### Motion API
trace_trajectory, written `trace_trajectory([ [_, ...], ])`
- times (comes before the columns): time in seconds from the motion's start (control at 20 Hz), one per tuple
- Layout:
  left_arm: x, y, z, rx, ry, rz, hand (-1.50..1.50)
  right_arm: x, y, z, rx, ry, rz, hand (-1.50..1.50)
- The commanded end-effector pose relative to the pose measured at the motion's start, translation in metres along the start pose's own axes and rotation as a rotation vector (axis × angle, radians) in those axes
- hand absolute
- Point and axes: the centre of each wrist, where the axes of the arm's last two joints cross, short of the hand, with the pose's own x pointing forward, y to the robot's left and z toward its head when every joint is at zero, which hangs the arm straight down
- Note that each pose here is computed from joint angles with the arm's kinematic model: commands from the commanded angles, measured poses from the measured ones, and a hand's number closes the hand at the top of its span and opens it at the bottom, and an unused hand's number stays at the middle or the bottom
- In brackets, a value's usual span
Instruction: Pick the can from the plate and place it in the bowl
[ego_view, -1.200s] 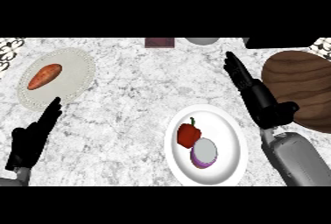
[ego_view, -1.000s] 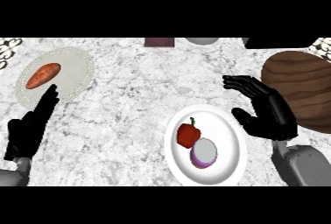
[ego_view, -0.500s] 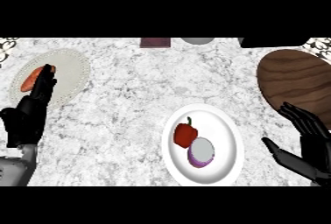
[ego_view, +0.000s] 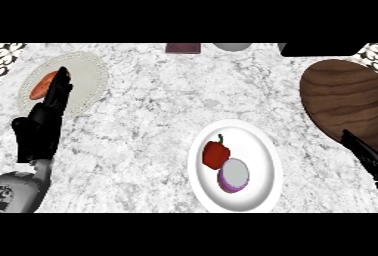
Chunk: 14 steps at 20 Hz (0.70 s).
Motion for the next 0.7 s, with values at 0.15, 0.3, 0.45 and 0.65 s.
trace_trajectory([
  [0.15, 0.005, -0.009, -0.008, -0.024, -0.01, 0.018, 0.0, 0.056, -0.009, -0.022, 0.204, 0.151, 0.294, -1.5],
  [0.3, -0.003, -0.016, -0.006, -0.001, -0.008, 0.001, 0.0, 0.085, 0.008, -0.024, 0.285, 0.202, 0.33, -1.5],
  [0.45, -0.005, -0.023, 0.002, -0.037, -0.032, -0.001, 0.0, 0.089, 0.037, -0.052, 0.341, 0.214, 0.314, -1.5],
  [0.65, 0.001, -0.012, 0.001, -0.03, -0.03, 0.01, 0.0, 0.092, 0.053, -0.074, 0.448, 0.247, 0.332, -1.5],
])
